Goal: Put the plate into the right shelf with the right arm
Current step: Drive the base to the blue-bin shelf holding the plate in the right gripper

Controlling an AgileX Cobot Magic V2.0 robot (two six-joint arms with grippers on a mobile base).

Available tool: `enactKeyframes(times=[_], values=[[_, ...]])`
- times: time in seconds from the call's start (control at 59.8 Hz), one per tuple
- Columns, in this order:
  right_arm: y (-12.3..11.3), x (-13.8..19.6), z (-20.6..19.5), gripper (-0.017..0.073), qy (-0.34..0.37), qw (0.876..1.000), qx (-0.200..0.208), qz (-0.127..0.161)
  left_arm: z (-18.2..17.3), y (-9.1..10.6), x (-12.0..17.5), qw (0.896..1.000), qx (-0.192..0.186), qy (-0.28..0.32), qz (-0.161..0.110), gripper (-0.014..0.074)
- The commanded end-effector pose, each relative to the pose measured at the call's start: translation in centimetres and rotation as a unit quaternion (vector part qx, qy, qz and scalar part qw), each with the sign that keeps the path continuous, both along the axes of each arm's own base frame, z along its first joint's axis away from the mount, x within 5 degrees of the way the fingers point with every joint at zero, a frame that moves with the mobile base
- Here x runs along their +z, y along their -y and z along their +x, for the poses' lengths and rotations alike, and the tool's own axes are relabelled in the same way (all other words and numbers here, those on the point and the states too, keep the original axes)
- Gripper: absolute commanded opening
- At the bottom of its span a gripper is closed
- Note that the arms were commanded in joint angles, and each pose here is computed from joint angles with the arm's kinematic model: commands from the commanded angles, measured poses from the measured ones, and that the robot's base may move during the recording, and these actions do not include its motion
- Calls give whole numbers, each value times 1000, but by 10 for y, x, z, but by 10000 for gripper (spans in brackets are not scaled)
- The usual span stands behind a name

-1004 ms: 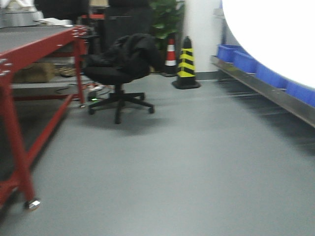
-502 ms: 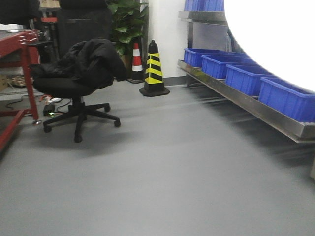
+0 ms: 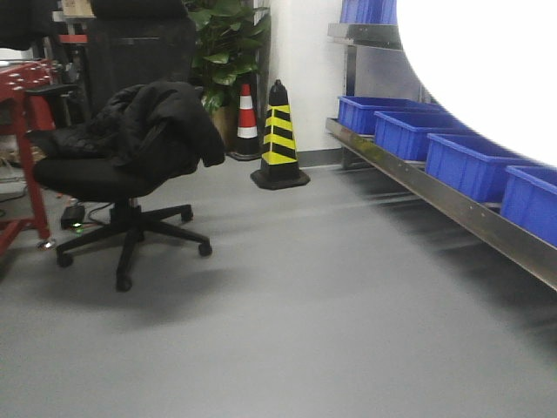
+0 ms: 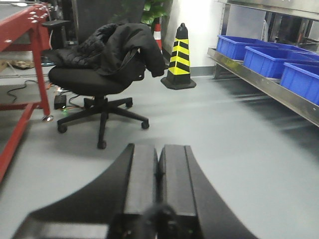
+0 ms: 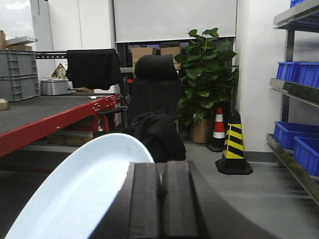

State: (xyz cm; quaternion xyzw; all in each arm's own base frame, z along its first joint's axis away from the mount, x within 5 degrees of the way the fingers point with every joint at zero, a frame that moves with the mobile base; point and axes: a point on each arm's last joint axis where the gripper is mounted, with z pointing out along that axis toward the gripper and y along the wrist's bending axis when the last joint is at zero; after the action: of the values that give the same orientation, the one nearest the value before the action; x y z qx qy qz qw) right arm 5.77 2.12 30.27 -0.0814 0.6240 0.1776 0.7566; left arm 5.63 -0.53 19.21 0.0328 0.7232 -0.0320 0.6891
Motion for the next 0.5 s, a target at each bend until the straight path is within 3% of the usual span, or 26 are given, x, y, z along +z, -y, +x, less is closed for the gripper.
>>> enactKeyframes(times=[0.0, 0.485], values=[[6, 15, 0, 55, 33, 999, -28, 22, 0, 0, 6, 999, -1, 42, -8, -47], [6, 15, 0, 55, 33, 999, -28, 22, 0, 0, 6, 999, -1, 42, -8, -47]])
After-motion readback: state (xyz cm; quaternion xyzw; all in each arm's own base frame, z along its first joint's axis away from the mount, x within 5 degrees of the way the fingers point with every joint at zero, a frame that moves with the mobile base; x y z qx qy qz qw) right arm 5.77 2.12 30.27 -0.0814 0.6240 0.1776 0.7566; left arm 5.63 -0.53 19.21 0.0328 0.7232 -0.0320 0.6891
